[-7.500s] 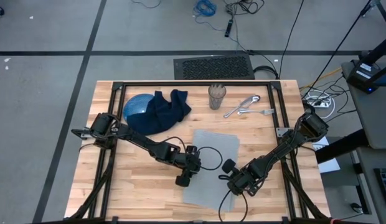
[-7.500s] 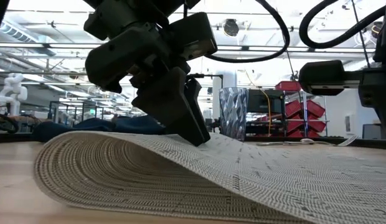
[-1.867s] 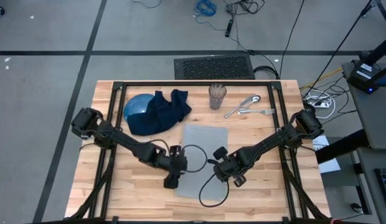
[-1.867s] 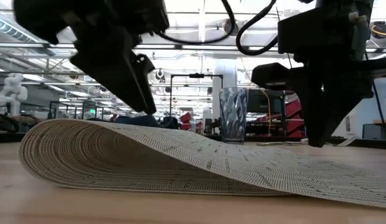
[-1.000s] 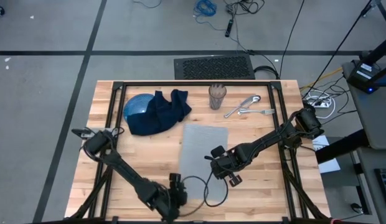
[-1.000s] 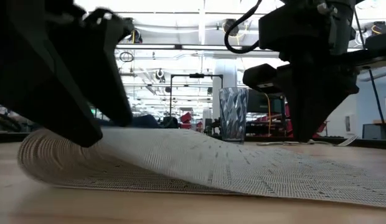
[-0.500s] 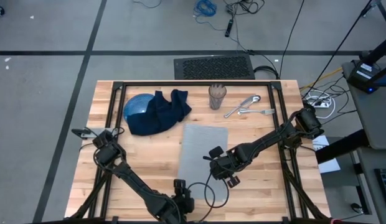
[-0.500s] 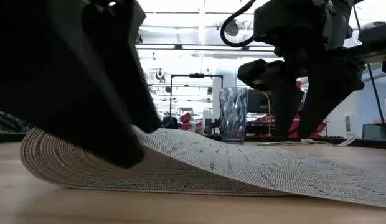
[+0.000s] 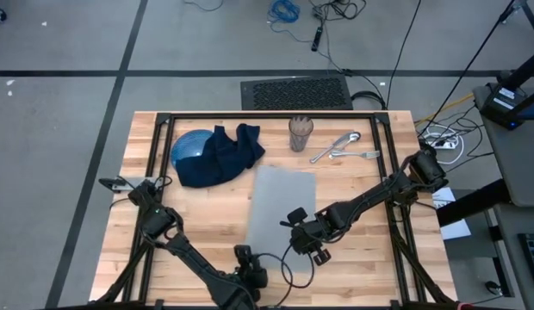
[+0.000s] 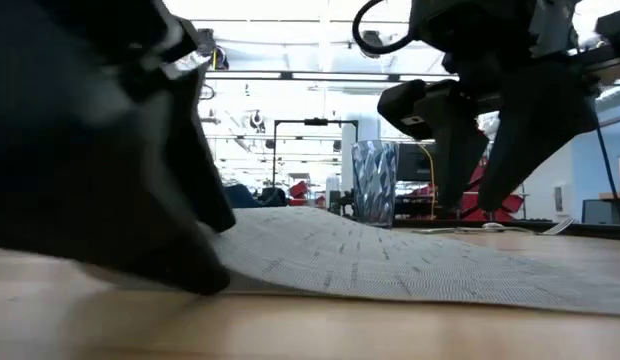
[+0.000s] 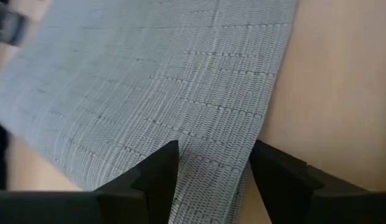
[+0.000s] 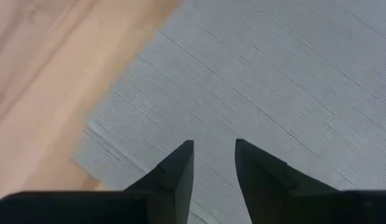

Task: Set table place
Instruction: Prepare the gray placemat

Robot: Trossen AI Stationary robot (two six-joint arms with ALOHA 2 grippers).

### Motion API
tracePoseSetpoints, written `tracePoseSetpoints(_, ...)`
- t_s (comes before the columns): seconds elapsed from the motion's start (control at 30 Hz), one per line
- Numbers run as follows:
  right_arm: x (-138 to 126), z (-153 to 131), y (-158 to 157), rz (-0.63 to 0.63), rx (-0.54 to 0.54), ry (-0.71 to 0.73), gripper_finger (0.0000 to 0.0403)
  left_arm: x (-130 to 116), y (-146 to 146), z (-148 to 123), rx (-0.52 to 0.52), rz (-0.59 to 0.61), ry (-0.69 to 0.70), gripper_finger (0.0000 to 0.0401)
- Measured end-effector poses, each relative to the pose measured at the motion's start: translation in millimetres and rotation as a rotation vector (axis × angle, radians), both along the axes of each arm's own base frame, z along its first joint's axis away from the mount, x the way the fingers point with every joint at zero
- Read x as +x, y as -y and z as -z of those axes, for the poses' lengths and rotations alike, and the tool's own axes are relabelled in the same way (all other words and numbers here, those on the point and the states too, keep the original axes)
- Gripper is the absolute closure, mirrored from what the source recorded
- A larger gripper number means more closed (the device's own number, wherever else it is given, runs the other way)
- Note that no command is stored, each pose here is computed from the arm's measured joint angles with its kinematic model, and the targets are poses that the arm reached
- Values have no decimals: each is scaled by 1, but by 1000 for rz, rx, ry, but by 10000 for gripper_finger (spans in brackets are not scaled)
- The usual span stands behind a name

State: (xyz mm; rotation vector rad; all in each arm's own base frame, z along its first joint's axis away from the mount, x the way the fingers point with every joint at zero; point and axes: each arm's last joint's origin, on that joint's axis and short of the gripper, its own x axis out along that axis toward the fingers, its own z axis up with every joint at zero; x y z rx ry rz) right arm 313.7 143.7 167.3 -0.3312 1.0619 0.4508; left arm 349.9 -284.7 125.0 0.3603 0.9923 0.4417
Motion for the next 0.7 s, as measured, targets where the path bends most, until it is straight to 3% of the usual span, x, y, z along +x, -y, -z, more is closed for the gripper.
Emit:
tracePoseSetpoints(0.17,-2,0,-6,3,14,1,298,10,-3,-10,56,-12,76,219)
tracePoseSetpoints(0.43,-4,-1,-12,10,29,6,298,14,-15,-13,113,-40,69,221)
tracePoseSetpoints(0.7,-4,-1,-15,6,34,15,298,23,-28,-14,162,-52,74,262)
